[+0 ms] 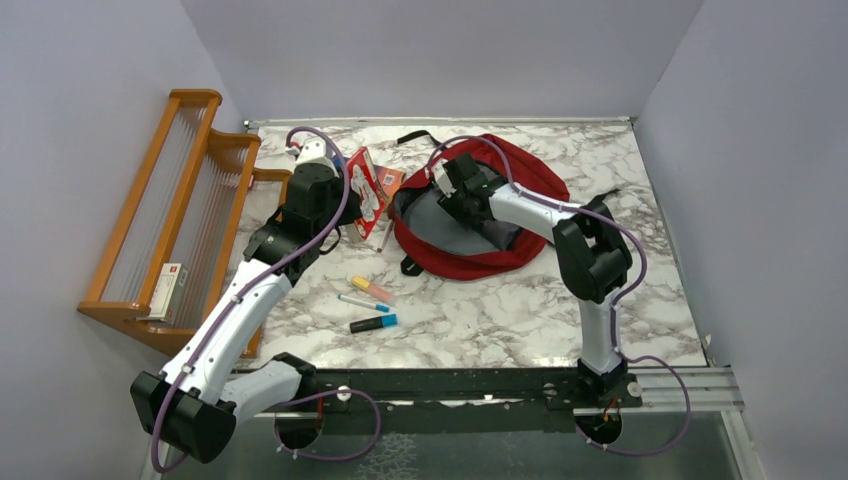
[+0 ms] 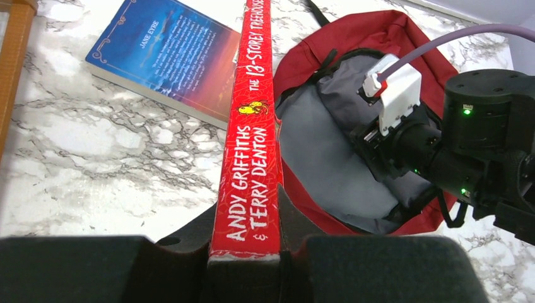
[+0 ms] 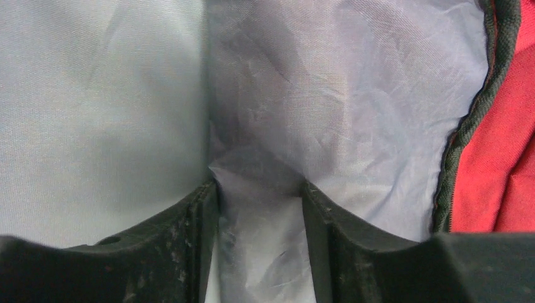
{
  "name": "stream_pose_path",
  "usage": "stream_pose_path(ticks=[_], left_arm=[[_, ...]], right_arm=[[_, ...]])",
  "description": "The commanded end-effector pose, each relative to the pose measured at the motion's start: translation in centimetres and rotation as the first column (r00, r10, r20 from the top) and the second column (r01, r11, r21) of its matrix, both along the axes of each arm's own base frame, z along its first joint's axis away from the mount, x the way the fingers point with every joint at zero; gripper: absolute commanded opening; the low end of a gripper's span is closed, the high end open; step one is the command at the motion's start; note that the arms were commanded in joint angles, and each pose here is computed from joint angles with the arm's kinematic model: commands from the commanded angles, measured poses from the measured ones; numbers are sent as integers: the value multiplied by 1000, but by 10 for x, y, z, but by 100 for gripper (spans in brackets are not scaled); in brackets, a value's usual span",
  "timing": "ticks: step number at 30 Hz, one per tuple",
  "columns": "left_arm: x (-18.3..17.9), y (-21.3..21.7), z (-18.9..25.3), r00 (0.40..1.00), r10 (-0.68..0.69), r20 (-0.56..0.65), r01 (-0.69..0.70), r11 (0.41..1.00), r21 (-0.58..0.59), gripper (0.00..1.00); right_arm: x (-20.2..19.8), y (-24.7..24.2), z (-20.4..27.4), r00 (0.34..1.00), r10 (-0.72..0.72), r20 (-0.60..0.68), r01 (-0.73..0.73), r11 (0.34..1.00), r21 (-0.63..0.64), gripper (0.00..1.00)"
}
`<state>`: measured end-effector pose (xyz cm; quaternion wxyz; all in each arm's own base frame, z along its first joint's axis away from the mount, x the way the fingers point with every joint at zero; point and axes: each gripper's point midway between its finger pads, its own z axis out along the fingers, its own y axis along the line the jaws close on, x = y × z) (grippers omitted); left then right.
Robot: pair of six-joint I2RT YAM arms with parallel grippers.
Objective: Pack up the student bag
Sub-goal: Place the book in the student bag.
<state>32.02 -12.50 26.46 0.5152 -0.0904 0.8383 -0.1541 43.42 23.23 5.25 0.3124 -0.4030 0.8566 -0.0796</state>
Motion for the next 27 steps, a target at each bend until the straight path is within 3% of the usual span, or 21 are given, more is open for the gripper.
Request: stream_pose_path(ticks=[1,7,9,17,27], left_arm=[[2,-7,25,997,-19,79,25,997,-71,0],[2,-12,19,997,-31,70,37,995,-92,0],[3,-19,18,996,-56,67,63,991,-114,0],[4,-61,37,976,-189,106,212,933,-292,0],[21,-102,27,962,-267,50,257,838,-482,0]], right_arm=[[14,-2,12,996,-36,77,37,999,-14,49],[16,11,44,989,-34,141,19,994,105,11],[17,15,50,989,-29,144,11,992,126,3],[21,22,72,991,-40,131,9,974,224,1],[36,10,122,972,-156,174,88,935,344,1]])
